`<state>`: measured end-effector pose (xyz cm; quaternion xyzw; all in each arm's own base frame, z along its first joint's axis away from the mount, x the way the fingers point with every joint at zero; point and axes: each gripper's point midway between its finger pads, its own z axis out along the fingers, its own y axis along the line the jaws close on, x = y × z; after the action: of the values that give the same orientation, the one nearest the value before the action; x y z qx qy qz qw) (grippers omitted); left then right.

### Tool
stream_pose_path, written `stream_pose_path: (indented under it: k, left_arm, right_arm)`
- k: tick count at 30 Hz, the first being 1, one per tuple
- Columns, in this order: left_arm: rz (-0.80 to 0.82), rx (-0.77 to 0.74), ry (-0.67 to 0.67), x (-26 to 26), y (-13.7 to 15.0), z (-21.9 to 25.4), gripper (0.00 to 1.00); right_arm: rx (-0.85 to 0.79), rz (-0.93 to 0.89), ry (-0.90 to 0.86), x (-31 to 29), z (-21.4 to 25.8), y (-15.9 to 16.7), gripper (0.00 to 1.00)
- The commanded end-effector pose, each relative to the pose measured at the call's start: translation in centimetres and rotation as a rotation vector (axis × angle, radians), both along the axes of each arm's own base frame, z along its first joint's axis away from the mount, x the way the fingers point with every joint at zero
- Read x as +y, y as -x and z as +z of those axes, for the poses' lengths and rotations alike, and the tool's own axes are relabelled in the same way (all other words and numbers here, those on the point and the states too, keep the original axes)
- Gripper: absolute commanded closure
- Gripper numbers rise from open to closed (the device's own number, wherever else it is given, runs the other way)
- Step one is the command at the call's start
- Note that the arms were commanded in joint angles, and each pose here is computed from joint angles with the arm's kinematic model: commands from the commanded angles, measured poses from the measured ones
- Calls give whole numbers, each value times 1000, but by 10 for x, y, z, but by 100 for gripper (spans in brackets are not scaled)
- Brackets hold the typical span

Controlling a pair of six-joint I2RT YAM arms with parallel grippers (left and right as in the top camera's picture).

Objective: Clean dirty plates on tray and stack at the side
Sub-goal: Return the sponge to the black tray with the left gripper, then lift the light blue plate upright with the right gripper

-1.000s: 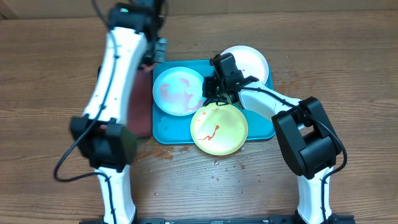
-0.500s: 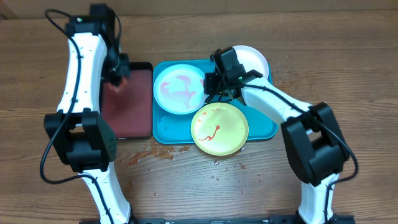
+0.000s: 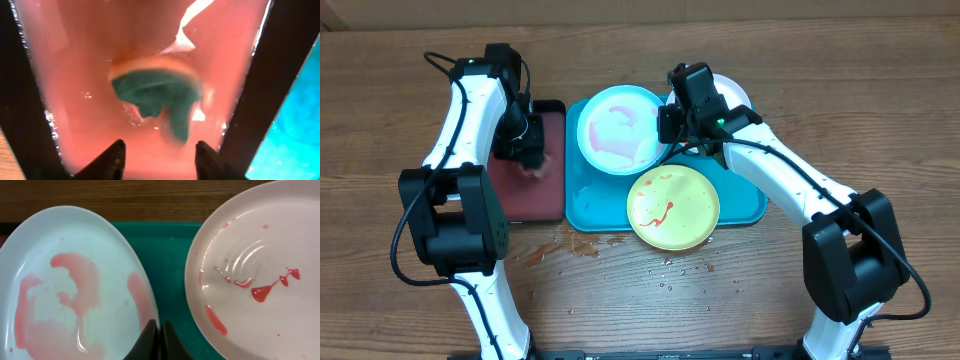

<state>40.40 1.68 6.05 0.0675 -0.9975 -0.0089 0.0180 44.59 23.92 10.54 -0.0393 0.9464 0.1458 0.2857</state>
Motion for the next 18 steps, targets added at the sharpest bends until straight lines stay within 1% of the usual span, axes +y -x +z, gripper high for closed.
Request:
stream_pose_path:
  k: [1,2,3,6,8,11,14,18]
  left_arm:
    - [-1,-13,36,-7,0,6,46]
    - [-1,-14,38,-7,0,6,39]
    - [-1,-15,45,-8,0,6,33]
    - [-12,-30,79,-14,-1,12,20]
    - [-13,-65,104,-19,-3,24,13]
    - [-21,-173,123,-23,-8,59,0]
    - [-38,-314,126,-24,-8,109,0]
    - [-51,-499,119,-25,6,178,0]
  right_arm:
    - [-96,-41,20,-9,39,-9,96]
    - [-101,-56,38,-13,40,-10,96]
    - [-104,-66,51,-16,42,-10,96]
    - [-119,-104,98,-27,55,-12,96]
    - [-138,-120,128,-33,68,-14,96]
    - [-187,-134,190,-39,92,-20,96]
    - [-245,-146,263,-42,113,-23,96]
    - [-329,-145,406,-40,129,-20,96]
